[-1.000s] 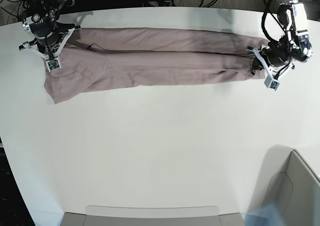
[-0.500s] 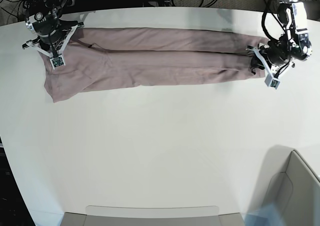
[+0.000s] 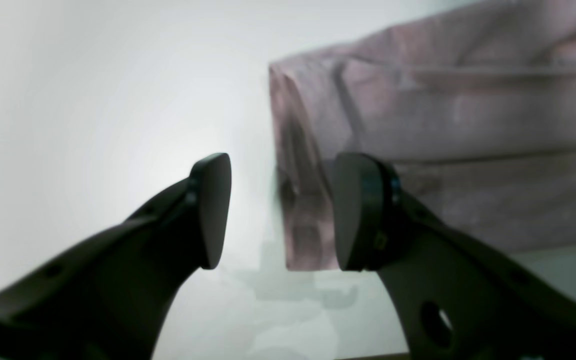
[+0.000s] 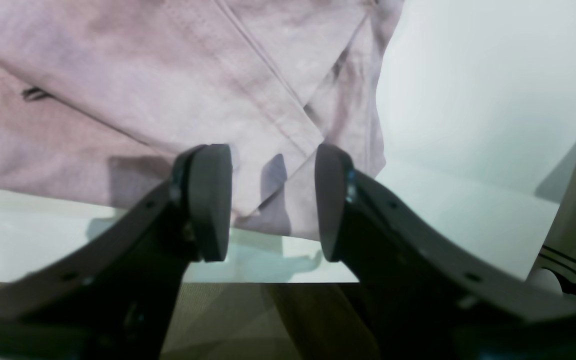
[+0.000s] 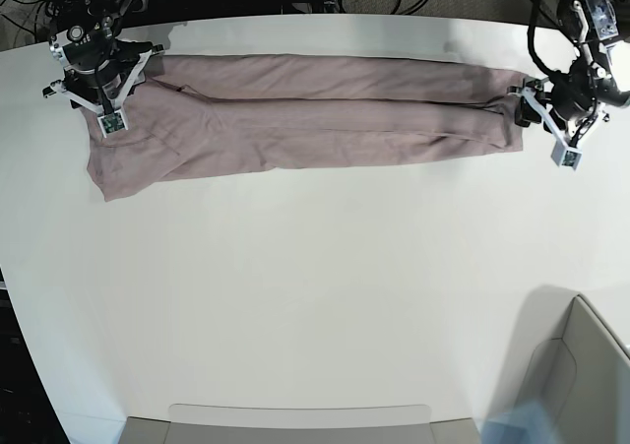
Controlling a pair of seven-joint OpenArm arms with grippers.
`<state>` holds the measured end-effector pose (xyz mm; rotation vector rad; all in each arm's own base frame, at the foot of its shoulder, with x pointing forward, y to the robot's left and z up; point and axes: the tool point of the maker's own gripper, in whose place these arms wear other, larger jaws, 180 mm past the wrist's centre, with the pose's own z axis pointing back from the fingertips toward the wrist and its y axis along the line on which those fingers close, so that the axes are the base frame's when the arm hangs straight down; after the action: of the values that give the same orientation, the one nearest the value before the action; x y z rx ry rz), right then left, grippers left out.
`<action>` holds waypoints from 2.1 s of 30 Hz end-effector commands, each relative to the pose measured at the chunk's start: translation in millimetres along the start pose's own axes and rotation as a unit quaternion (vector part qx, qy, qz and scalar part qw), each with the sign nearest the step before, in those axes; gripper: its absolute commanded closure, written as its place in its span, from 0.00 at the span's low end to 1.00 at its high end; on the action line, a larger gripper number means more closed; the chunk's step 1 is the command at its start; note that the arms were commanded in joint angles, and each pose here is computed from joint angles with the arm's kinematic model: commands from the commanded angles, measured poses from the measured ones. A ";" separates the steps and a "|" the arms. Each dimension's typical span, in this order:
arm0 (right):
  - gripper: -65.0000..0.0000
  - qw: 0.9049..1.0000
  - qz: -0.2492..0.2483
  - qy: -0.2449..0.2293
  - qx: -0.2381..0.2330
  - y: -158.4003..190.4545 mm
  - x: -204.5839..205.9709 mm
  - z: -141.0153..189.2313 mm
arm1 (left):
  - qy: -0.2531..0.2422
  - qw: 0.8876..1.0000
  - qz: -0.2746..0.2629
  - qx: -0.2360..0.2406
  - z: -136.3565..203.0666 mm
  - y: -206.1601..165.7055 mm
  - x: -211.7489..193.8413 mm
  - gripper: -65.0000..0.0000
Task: Fold the T-shirt properly
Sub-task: 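Release the hem and reposition the left gripper at the strip's end, then grasp the end of the folded strip with the left gripper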
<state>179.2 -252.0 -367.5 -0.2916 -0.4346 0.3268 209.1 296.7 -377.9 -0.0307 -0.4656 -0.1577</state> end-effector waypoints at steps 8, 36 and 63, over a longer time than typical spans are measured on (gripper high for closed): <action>0.58 1.000 0.020 -0.012 0.001 1.5 7.9 3.0 | -0.006 0.999 0.023 0.022 15.9 21.1 -9.2 0.48; 0.58 0.999 0.030 -0.020 0.009 7.6 15.4 1.7 | -0.029 0.994 0.096 0.033 16.6 52.5 8.0 0.48; 0.58 0.999 0.030 -0.024 0.008 6.5 19.5 1.3 | 0.030 0.993 0.109 -0.025 -18.2 1.4 -30.8 0.48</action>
<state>189.9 -237.9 -367.2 -0.2716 -0.4538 0.3798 184.9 293.7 -416.4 -0.1476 -0.3736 0.0545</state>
